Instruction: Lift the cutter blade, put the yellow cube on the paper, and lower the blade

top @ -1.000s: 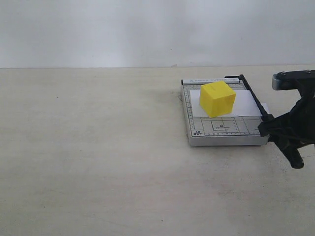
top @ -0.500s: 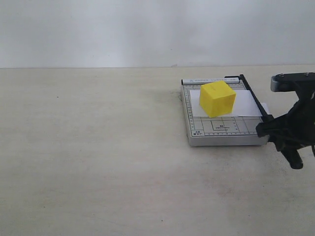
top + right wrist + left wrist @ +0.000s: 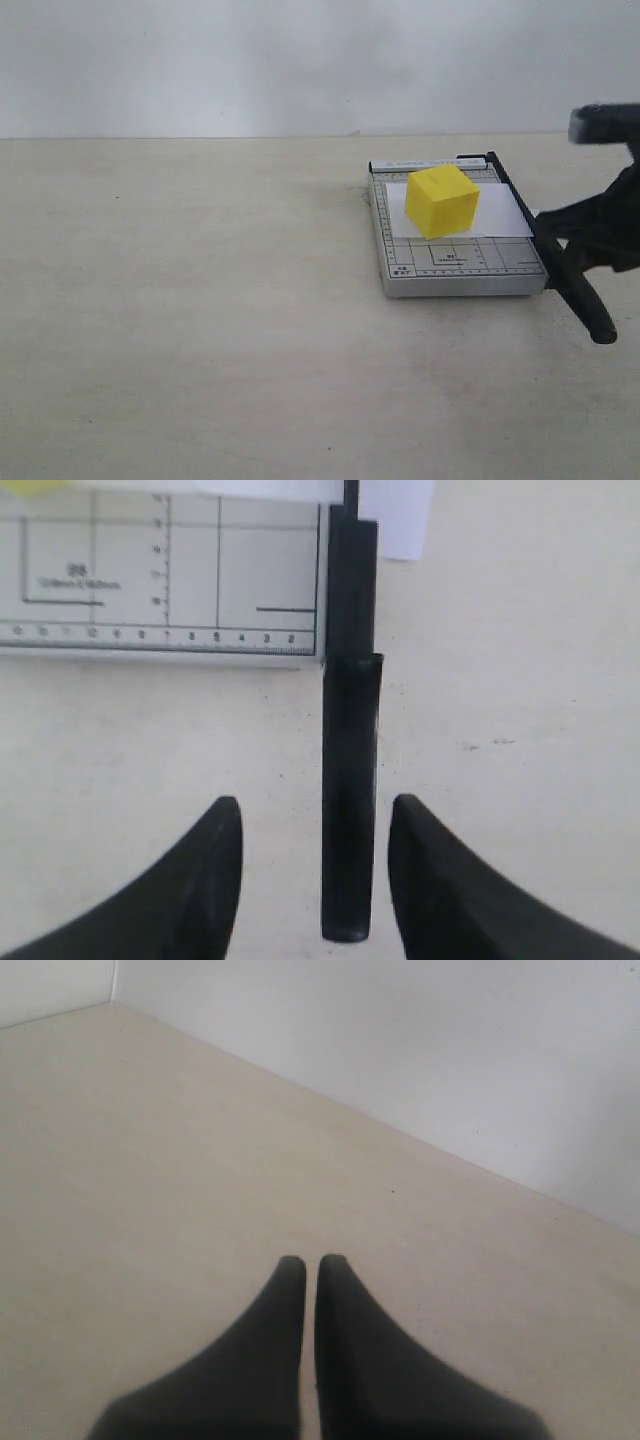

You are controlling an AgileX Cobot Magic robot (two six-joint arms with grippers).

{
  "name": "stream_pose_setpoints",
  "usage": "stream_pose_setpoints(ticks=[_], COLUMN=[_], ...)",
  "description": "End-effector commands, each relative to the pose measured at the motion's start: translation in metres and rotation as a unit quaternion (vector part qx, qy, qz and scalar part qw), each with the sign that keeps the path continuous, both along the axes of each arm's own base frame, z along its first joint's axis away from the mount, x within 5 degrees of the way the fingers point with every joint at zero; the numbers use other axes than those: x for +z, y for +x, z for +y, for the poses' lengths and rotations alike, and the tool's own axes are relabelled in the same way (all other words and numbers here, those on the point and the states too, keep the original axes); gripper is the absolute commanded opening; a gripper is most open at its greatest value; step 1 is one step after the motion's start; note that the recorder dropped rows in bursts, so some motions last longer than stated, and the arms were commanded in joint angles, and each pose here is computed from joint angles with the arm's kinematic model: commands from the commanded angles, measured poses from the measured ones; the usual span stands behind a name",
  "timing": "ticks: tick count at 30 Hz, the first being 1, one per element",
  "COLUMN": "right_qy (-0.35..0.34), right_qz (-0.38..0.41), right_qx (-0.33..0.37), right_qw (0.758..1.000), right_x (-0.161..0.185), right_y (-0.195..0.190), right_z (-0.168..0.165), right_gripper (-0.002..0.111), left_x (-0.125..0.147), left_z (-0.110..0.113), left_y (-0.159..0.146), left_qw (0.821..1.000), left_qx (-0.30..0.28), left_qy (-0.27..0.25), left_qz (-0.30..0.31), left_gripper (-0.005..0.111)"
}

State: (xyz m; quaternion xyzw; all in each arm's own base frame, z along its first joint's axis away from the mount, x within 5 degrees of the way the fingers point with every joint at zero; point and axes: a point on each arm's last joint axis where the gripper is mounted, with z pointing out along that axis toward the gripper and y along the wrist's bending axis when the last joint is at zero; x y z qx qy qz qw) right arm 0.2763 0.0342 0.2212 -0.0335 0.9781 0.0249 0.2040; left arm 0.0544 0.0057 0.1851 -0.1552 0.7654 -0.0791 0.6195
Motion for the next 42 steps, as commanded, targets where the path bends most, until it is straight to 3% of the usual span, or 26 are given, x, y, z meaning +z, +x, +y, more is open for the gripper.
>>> stream_pose_setpoints(ticks=[1,4,5,6,7,9,10,13,16,18,23,27,34,39,42], right_qy=[0.028,0.069,0.088,0.099,0.116,0.117,0.117,0.085,0.072,0.059,-0.012,-0.028,-0.062,-0.076,-0.073], right_qz=[-0.083,-0.223,-0.327,-0.38,-0.459,-0.517,-0.523,-0.496,-0.381,-0.317,-0.364,-0.389,-0.413,-0.401,-0.412], right_qx=[-0.039,-0.034,-0.016,-0.008,0.004,0.016,0.018,0.038,0.04,0.046,0.086,0.081,0.012,0.015,0.013], right_qw=[0.995,0.972,0.941,0.92,0.881,0.848,0.844,0.864,0.921,0.946,0.927,0.917,0.909,0.913,0.908], right_x=[0.052,0.086,0.101,0.107,0.108,0.1,0.095,0.061,0.031,0.018,0.024,0.025,-0.014,-0.045,-0.044], right_y=[-0.035,-0.07,-0.097,-0.113,-0.14,-0.172,-0.179,-0.193,-0.197,-0.202,-0.198,-0.201,-0.222,-0.225,-0.224], right_z=[-0.004,-0.002,-0.002,-0.002,-0.005,-0.011,-0.012,-0.015,-0.015,-0.016,-0.02,-0.023,-0.037,-0.038,-0.038], right_gripper=[0.044,0.038,0.022,0.01,0.0,0.0,0.0,0.0,0.0,0.0,0.0,0.0,0.0,0.0,0.0], left_x=[0.001,0.001,0.001,0.001,0.001,0.001,0.001,0.001,0.001,0.001,0.001,0.001,0.001,0.001,0.001], left_z=[0.0,0.0,0.0,0.0,0.0,0.0,0.0,0.0,0.0,0.0,0.0,0.0,0.0,0.0,0.0], left_y=[0.0,0.0,0.0,0.0,0.0,0.0,0.0,0.0,0.0,0.0,0.0,0.0,0.0,0.0,0.0], left_qw=[1.0,1.0,1.0,1.0,1.0,1.0,1.0,1.0,1.0,1.0,1.0,1.0,1.0,1.0,1.0], left_qx=[-0.003,-0.003,-0.003,-0.003,-0.003,-0.003,-0.003,-0.003,-0.003,-0.003,-0.003,-0.003,-0.003,-0.003,-0.003], left_qy=[0.0,0.0,0.0,0.0,0.0,0.0,0.0,0.0,0.0,0.0,0.0,0.0,0.0,0.0,0.0], left_qz=[-0.004,-0.003,-0.003,-0.003,-0.003,-0.003,-0.003,-0.003,-0.003,-0.003,-0.003,-0.003,-0.003,-0.003,-0.003], left_gripper=[0.004,0.004,0.004,0.004,0.004,0.004,0.004,0.004,0.004,0.004,0.004,0.004,0.004,0.004,0.004])
